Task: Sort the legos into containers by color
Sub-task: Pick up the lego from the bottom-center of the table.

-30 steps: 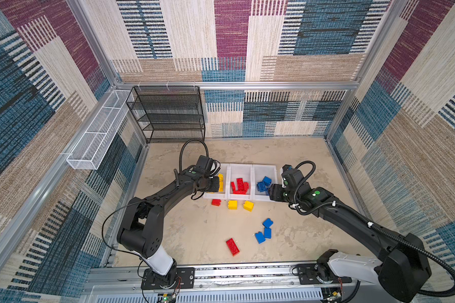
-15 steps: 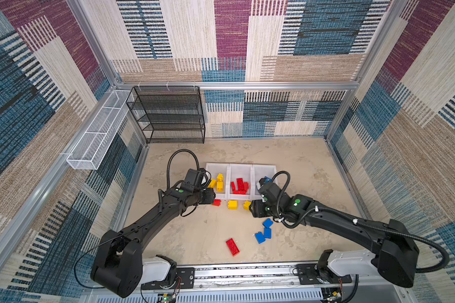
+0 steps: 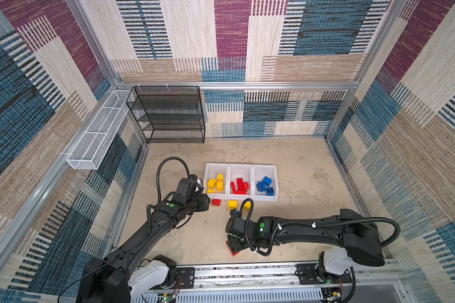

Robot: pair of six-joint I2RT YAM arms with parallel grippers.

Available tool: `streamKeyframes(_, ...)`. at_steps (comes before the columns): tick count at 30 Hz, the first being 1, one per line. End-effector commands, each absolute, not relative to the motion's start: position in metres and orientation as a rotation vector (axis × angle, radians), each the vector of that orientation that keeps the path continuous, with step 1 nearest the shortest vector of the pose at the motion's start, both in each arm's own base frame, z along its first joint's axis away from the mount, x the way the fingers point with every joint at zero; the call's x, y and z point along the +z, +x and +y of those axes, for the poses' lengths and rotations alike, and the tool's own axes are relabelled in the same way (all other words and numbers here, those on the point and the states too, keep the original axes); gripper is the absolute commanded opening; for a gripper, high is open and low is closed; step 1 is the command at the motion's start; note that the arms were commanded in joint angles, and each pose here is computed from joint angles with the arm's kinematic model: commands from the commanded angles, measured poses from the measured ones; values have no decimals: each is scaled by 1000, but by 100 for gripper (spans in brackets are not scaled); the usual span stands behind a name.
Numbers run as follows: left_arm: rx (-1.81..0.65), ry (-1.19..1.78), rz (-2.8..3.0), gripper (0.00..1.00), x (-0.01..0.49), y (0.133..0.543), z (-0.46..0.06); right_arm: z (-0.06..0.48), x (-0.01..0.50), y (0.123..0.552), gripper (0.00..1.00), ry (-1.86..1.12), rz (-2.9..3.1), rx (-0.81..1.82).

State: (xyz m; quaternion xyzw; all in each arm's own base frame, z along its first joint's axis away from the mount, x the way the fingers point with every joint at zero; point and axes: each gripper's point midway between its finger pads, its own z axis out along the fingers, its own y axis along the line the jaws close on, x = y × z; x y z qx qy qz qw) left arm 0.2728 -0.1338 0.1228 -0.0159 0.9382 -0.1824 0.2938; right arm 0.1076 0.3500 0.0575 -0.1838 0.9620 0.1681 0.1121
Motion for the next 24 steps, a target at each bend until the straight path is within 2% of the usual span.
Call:
streamKeyframes(1,-491,-93,2475,50,126,273,-131,352,52,102,65,-512,2857,472)
streamKeyframes(10,-559,-175,2450,50,122,259,-128,358,42,100,57,-556,2876,425)
streamKeyframes(20,-572,-220,2449,50,114,247,-122,353,28,102,37,-560,2896,326)
streamKeyframes(24,-580,-230,2442,50,113,244,-121,357,30,103,33,-574,2887,337)
